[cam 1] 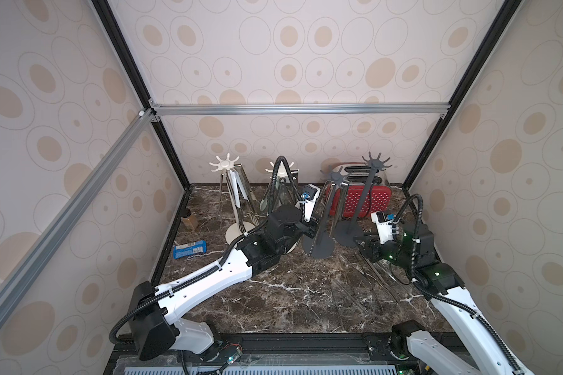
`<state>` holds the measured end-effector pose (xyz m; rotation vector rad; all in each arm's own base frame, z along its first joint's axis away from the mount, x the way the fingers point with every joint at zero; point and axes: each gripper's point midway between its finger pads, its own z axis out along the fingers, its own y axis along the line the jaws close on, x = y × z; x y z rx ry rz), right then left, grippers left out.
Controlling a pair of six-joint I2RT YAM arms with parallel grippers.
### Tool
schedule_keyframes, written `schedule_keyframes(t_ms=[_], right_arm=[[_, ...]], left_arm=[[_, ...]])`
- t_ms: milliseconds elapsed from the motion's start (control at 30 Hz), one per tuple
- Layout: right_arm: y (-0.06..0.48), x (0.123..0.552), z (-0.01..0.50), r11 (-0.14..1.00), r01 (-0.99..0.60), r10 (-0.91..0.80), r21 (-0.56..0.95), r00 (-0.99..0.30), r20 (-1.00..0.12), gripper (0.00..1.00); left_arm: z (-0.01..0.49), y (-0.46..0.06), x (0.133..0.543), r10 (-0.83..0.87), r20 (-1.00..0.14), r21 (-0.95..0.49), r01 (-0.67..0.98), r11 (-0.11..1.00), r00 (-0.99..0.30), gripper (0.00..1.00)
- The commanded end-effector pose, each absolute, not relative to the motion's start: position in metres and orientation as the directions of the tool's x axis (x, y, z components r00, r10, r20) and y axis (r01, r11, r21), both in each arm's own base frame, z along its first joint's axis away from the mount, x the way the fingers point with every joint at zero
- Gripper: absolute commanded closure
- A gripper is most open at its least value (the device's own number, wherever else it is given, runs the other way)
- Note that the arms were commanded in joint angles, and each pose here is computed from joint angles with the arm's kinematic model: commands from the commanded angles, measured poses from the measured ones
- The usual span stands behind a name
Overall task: Hang food tongs on kitchen utensil racks
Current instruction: Hang the food tongs on the rack.
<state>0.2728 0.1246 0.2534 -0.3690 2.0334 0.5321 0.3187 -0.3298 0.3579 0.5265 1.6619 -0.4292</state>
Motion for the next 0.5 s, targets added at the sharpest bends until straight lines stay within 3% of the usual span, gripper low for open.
schedule_keyframes(t_ms=[0,467], right_arm=[[0.125,0.271,0.267,0.854,-0.484,-0.054,0.192,-0.449,-0.892,0.5],[0.125,0.271,0.267,0.856,-0.482,-0.054,0.19,-0.448,-0.892,0.5]], left_arm=[[0.381,-0.33,0.324,0.029,-0.996,-0.021,0.558,0.829,-0.081,1.0],[0.346,-0.337,0.332,0.076,-0.989,-0.007,0.549,0.836,-0.128,1.0]])
